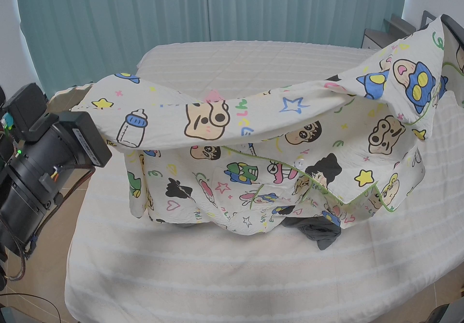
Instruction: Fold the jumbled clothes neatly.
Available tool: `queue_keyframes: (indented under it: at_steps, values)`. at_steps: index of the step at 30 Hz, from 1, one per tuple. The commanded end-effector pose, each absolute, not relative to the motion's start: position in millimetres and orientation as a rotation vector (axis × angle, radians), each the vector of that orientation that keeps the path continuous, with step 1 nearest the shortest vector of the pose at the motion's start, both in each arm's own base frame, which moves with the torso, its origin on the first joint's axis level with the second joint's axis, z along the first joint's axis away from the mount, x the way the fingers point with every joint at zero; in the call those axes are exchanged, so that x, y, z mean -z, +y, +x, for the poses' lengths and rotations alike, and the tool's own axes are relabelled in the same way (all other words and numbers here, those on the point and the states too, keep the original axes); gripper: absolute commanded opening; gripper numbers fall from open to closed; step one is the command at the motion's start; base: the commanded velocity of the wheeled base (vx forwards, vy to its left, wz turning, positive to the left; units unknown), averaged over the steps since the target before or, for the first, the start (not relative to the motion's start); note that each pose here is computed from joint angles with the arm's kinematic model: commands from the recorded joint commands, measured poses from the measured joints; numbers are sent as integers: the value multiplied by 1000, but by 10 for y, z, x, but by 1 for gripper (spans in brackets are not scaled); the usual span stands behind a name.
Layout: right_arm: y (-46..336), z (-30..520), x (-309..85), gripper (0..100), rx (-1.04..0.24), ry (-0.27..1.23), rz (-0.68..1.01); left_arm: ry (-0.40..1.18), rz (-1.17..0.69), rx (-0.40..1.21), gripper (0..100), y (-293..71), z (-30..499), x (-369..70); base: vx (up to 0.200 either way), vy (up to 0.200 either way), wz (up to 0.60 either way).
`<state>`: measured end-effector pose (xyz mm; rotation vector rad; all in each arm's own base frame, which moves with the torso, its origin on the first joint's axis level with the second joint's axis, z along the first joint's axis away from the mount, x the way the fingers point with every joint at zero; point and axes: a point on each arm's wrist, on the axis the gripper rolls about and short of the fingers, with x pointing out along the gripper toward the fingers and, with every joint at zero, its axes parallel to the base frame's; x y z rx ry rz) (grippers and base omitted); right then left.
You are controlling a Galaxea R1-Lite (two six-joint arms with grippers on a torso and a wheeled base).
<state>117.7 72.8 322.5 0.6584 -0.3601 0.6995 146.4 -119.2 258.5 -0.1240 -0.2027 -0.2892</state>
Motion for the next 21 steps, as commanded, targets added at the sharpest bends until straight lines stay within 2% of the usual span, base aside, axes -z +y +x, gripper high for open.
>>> queue_keyframes:
  at_steps: [1, 8, 20, 21]
  values:
    - [694, 1110, -3247, 0, -720, -376, 657, -200, -122, 289, 0, -1153, 1420, -2555, -200, 0, 0]
    - [689, 1101, -3255, 0, -724, -380, 657, -196, -118, 290, 0, -1104, 1365, -2519, -200, 0, 0]
    - [631, 991, -3274, 0, -756, -361, 638, -196, -116, 348, 0, -1020, 1252, -2442, 0, 0, 0]
    - [639, 1003, -3254, 0, -754, -352, 636, -194, -114, 347, 0, -1020, 1252, -2440, 0, -200, 0]
